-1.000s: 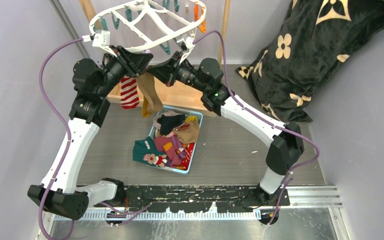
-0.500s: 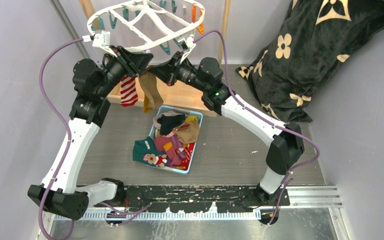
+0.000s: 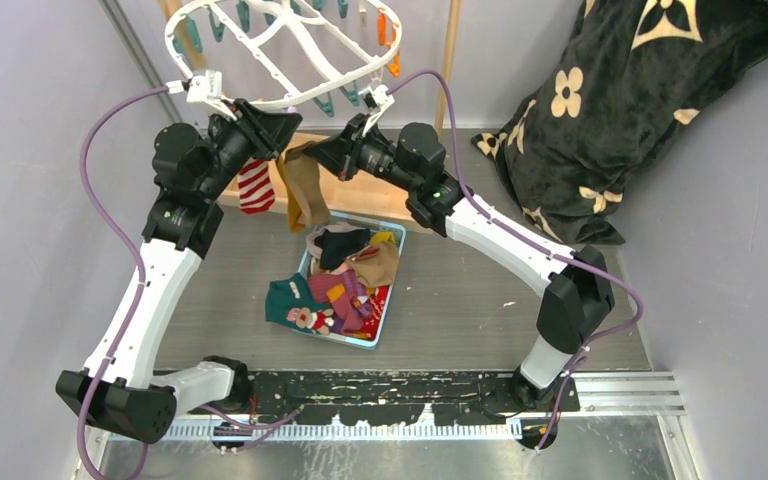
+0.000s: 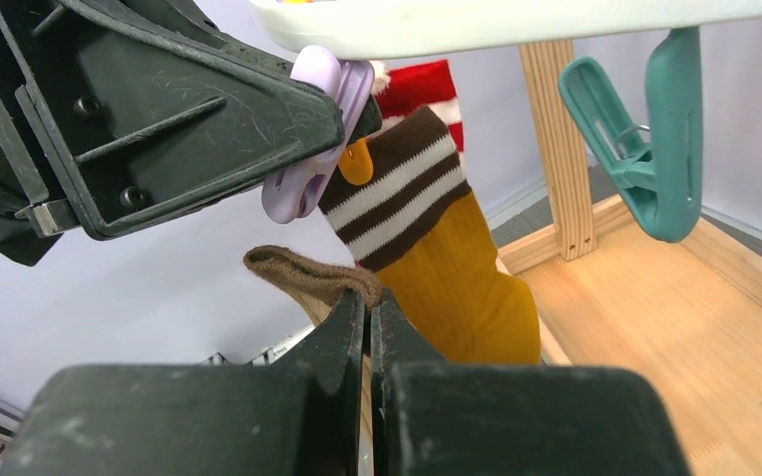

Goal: Clip the socks to the hanger
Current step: Clamp the sock onto the hanger.

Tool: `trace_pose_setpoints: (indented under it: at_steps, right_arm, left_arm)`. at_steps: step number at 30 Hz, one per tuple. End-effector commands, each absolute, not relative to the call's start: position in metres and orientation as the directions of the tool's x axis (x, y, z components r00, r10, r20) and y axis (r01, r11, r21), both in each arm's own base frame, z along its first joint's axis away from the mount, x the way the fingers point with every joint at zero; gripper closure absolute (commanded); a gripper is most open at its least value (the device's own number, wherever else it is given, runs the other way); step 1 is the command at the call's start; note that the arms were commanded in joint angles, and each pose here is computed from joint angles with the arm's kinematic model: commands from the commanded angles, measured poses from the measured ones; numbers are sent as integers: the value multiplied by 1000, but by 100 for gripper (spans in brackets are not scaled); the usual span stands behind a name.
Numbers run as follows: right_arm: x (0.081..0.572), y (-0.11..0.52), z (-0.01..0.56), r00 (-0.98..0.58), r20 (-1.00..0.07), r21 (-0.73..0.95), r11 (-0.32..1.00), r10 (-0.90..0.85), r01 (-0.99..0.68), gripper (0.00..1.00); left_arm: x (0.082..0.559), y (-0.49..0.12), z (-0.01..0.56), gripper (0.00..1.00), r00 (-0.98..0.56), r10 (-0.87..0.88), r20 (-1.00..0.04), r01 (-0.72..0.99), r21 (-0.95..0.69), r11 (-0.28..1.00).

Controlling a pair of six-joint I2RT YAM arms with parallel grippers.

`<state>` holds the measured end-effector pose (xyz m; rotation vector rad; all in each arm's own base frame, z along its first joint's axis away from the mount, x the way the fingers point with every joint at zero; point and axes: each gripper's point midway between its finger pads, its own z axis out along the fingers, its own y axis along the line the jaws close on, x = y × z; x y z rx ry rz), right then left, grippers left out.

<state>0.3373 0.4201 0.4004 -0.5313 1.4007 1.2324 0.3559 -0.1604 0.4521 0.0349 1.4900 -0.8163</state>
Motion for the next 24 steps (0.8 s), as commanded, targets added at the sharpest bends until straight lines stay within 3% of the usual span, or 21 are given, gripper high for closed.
trace_pose_setpoints:
  at_steps: [1,17,24]
  right_arm:
    - [328,404,441,-163,-913,305,360,373,-882,99]
    - [335,403,441,-174,-925,310,403,339,-861,99]
    - [341,409,445,-181,-927,312,407,328,-859,99]
  left_arm:
    - [352,-151,462,72,-71,-459,-885,480,-434,762]
    - [357,-147,457,60,-71,-446,-892,451,-428,783]
    - [364,-141,457,86,-50,-441,-896,421,-419,805]
